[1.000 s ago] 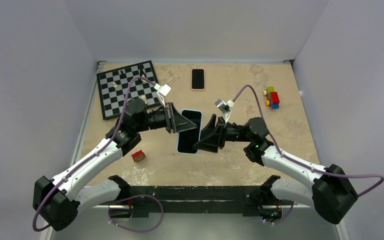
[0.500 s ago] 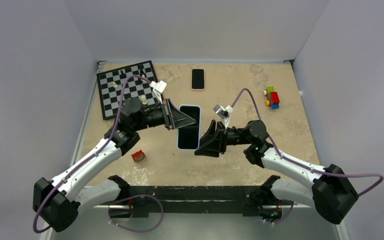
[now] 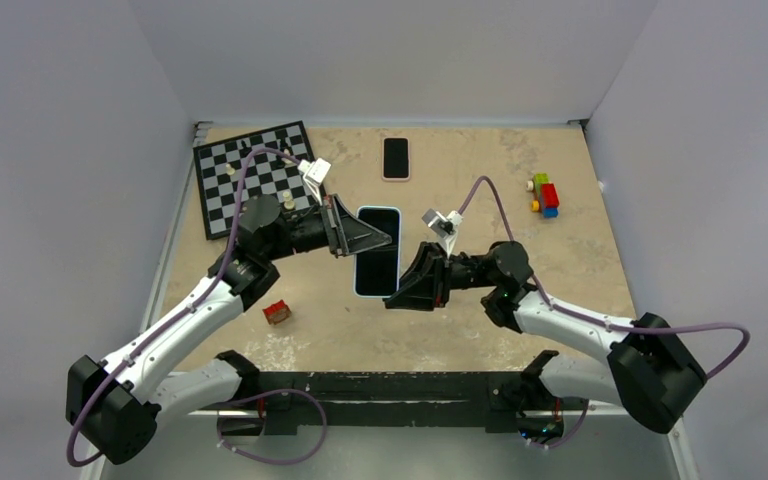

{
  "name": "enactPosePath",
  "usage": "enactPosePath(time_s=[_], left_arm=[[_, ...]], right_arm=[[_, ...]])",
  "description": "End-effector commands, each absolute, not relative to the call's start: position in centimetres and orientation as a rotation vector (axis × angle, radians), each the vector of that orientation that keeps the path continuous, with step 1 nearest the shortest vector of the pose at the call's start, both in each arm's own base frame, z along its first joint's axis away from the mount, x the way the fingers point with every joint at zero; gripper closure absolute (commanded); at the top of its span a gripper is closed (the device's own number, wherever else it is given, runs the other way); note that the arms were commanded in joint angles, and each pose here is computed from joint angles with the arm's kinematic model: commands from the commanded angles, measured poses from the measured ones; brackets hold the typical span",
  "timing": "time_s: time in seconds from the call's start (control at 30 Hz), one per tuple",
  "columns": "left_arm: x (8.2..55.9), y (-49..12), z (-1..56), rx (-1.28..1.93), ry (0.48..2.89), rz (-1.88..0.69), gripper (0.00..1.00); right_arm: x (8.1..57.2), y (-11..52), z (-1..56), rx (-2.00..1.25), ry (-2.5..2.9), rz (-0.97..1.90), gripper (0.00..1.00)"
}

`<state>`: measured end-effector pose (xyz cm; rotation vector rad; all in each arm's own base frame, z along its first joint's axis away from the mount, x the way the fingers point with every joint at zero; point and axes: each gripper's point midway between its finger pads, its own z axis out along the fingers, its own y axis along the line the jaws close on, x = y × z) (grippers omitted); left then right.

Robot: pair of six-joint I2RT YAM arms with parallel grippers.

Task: Take the phone out of the phone case
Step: Remove the phone case from the phone.

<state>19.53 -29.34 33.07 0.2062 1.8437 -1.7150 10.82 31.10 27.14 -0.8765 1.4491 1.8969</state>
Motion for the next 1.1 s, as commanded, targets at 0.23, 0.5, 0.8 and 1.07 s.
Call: enactPosePath(time_s=[0.23, 0.5, 0.8, 1.07], left_arm=[[18.0, -29.0, 37.2, 0.306, 1.669, -1.794, 1.0], [16.6, -29.1, 38.2, 0.354, 1.659, -1.885, 1.0], [15.2, -29.1, 38.4, 0.301, 1.748, -2.039, 1.0], [14.5, -28.8, 39.2, 0.267, 1.706, -2.131, 1.0]], right_arm=[[10.9, 31.6, 29.2, -0.905, 1.322, 1.927, 0.77], [12.3, 32.6, 28.5, -0.936, 1.328, 1.861, 1.0], [14.2, 33.2, 30.3, -1.025, 1.055, 1.597, 1.0], [14.9, 34.5, 33.2, -1.071, 0.942, 1.616, 1.0]])
